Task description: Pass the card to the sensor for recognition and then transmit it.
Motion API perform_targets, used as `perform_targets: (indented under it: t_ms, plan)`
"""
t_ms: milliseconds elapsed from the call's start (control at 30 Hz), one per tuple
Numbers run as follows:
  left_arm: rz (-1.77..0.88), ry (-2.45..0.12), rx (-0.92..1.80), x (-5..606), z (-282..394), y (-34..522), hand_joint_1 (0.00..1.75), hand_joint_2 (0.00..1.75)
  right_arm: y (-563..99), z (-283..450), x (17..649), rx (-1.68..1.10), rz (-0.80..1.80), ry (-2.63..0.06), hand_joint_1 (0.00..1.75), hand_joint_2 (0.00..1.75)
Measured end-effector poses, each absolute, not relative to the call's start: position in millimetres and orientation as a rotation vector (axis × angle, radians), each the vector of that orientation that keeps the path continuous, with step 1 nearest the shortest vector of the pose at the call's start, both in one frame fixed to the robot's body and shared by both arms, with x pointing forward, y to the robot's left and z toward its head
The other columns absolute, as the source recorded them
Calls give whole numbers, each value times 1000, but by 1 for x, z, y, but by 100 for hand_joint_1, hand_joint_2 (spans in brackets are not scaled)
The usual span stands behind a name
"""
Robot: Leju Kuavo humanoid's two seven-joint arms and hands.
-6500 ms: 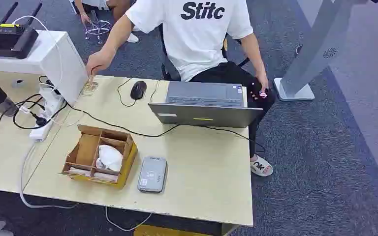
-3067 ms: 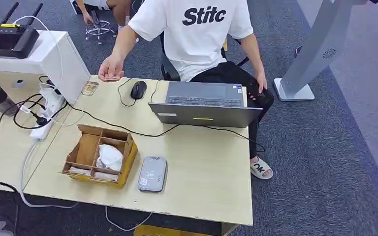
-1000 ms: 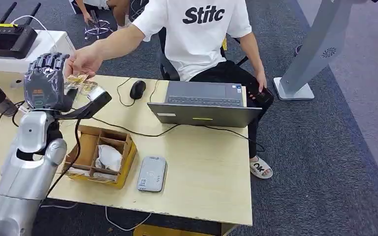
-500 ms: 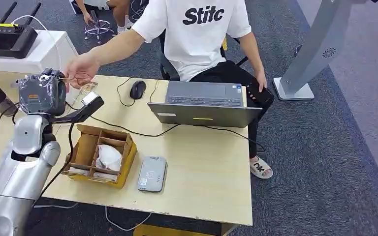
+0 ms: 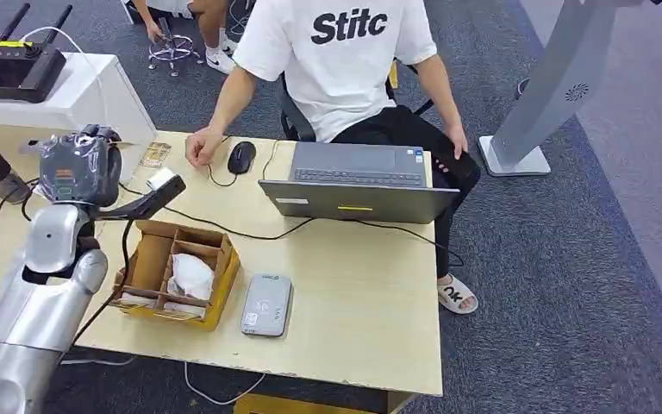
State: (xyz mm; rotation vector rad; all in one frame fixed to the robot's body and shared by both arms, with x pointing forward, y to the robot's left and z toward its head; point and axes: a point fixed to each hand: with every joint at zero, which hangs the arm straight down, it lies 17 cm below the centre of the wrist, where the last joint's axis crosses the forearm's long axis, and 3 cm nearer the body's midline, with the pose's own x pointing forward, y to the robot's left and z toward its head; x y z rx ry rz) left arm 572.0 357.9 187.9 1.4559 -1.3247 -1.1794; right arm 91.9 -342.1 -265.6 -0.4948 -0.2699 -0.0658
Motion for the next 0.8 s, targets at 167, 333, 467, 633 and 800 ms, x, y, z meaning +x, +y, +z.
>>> perform_targets:
  t_ms: [167,333,467,633,800]
  plan:
    - [-1169,-1421,1380,570,193,326,175,175,-342,-265,93,-495,-59,-272,0,175]
    - [-1171,-1549,1296,567,207,279,175,175,-342,-265,93,-495,-51,-275,0,175]
    - [-1212,-1650,1219,559,219,225,175,175,-341,-265,94,-494,-48,-279,0,175]
    - [-1311,-1762,1154,536,229,159,175,175,-342,-265,94,-495,-55,-280,0,175]
    - [-1442,-1845,1074,496,225,100,175,175,-344,-265,90,-500,-81,-270,0,175]
